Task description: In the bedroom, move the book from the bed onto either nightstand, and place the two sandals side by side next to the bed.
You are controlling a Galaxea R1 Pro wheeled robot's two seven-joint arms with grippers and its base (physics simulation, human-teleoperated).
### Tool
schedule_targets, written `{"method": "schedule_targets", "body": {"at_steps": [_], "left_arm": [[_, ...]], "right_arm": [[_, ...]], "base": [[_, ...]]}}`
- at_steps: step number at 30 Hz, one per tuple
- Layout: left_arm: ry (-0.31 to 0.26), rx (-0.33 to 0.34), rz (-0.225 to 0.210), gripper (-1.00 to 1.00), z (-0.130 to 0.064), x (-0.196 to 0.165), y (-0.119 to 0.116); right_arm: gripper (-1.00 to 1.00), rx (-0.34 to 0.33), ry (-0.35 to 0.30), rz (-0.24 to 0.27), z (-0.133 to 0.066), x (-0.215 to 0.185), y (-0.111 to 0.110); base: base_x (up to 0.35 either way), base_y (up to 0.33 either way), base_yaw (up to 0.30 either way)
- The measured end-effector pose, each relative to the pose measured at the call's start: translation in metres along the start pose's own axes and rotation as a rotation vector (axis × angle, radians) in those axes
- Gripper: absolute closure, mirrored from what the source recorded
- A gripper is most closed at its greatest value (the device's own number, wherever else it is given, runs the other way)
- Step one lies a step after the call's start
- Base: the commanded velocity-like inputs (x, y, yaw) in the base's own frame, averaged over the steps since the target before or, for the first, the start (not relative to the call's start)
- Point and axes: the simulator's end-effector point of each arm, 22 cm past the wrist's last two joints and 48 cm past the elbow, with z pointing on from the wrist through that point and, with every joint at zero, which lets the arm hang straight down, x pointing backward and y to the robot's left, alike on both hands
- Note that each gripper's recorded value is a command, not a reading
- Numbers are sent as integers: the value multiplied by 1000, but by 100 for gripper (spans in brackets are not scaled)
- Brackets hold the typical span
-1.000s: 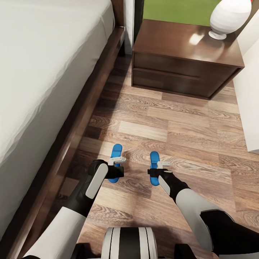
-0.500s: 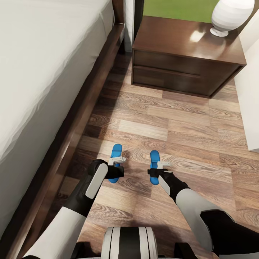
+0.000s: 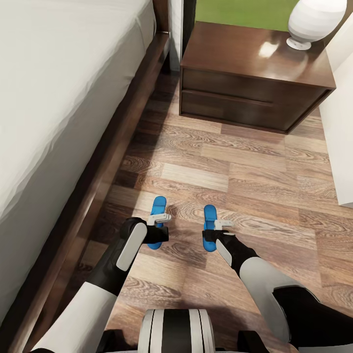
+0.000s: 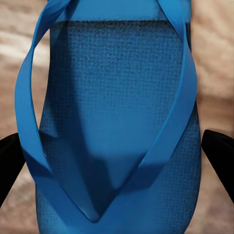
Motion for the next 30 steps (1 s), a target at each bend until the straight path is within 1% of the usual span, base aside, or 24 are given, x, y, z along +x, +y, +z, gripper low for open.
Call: {"method": "schedule_targets", "body": {"at_steps": [13, 24, 30], "left_arm": [[11, -5, -1, 100, 2, 6, 5], [24, -24, -2, 100, 6, 16, 12], [29, -28, 7, 100, 7, 20, 11]], "right_arm": [[100, -2, 0, 2, 0, 0, 0], [100, -6, -7, 4, 0, -2, 0], [100, -5, -10, 3, 0, -2, 0]], "base": [[0, 0, 0], [-1, 0, 0], [-132, -97, 0]]}}
